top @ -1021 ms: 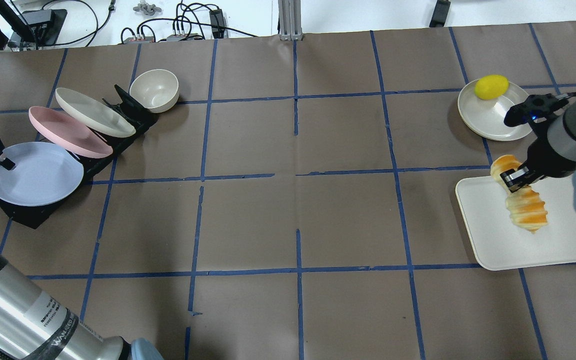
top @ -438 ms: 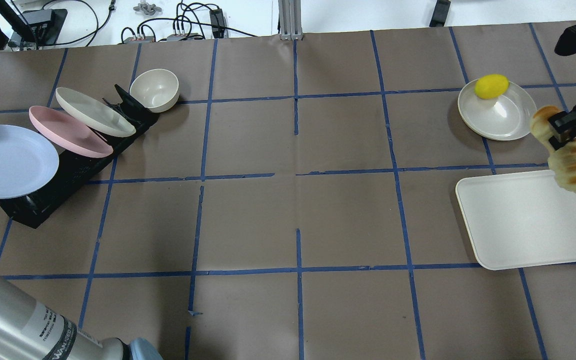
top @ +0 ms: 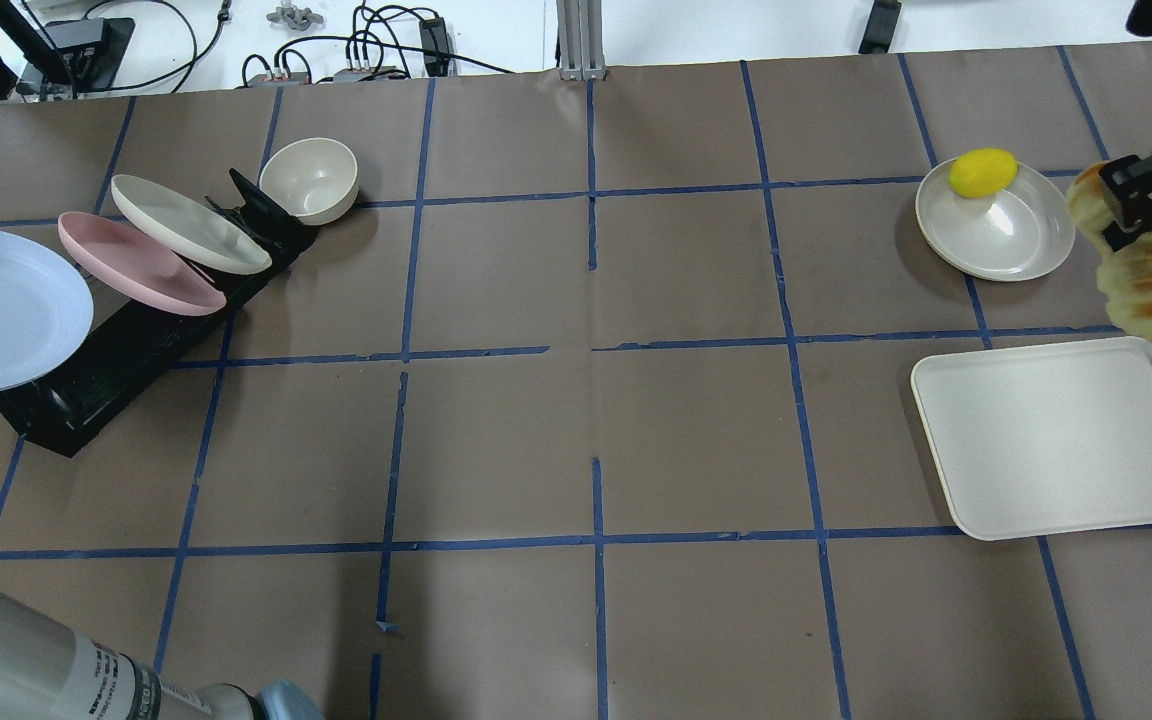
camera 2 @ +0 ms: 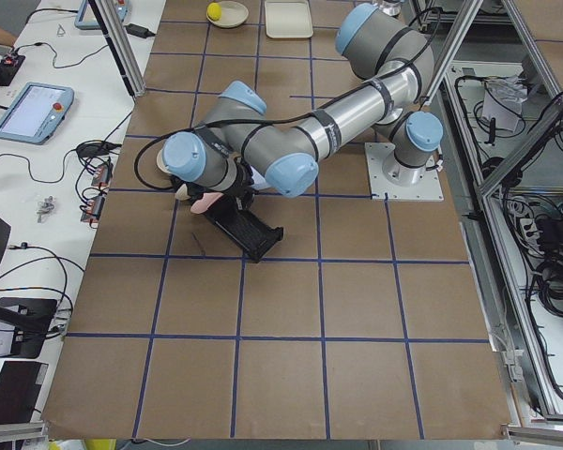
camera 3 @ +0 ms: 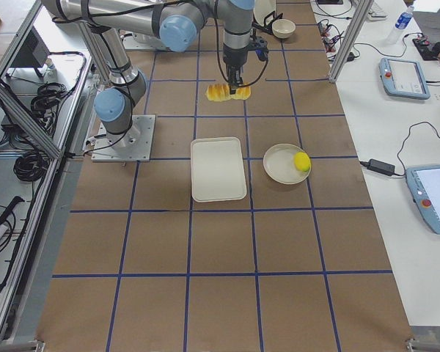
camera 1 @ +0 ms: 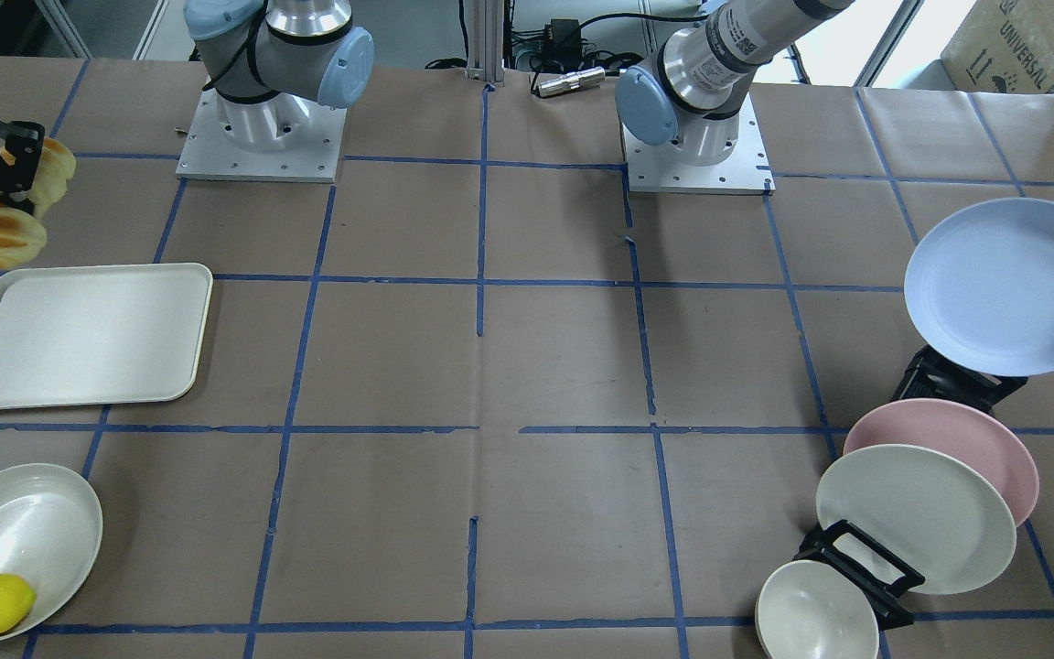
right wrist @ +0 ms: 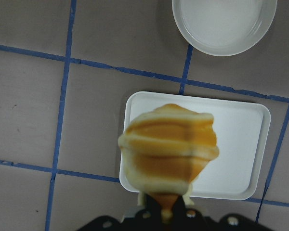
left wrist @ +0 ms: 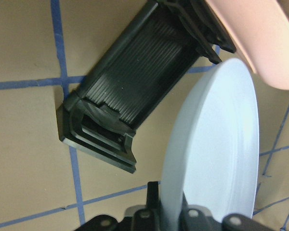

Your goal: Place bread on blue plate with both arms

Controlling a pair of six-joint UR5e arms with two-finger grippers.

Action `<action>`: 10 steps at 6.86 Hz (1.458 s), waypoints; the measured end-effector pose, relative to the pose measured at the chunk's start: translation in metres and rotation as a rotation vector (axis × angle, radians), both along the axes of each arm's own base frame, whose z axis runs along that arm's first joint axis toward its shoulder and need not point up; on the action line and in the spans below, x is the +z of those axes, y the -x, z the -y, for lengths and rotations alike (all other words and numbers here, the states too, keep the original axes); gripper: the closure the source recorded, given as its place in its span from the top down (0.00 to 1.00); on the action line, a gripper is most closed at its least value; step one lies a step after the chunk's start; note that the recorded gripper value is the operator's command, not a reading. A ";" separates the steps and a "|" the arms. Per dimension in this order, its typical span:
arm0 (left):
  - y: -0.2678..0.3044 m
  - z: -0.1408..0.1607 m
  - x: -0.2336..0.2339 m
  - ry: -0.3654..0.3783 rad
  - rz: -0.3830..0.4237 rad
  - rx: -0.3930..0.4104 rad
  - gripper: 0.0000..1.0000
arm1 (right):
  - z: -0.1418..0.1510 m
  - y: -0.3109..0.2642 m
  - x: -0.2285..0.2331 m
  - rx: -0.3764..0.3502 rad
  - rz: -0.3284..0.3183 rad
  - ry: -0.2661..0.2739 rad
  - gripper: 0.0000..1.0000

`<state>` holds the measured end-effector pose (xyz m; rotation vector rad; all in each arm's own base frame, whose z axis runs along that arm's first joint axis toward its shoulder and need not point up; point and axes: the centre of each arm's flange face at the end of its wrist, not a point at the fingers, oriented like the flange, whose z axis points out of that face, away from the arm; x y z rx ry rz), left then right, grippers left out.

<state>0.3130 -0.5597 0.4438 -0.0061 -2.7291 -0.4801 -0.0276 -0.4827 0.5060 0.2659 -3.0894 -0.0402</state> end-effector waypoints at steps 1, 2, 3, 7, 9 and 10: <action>0.036 -0.010 0.022 -0.027 0.002 0.004 0.02 | 0.011 -0.027 0.012 -0.030 0.003 -0.011 0.04; 0.081 -0.021 0.040 -0.048 0.016 0.008 0.02 | 0.017 -0.058 0.022 -0.066 0.005 -0.027 0.04; 0.130 -0.031 0.051 -0.056 0.042 0.019 0.02 | 0.019 -0.085 0.028 -0.100 0.006 -0.039 0.04; 0.339 -0.039 -0.040 -0.064 0.053 0.069 0.02 | 0.015 -0.139 0.027 -0.109 0.011 -0.052 0.04; 0.430 -0.027 -0.103 -0.004 0.016 0.126 0.02 | 0.015 -0.140 0.025 -0.107 0.010 -0.056 0.04; 0.472 -0.017 -0.137 0.024 0.021 0.144 0.02 | 0.016 -0.140 0.024 -0.107 0.010 -0.057 0.04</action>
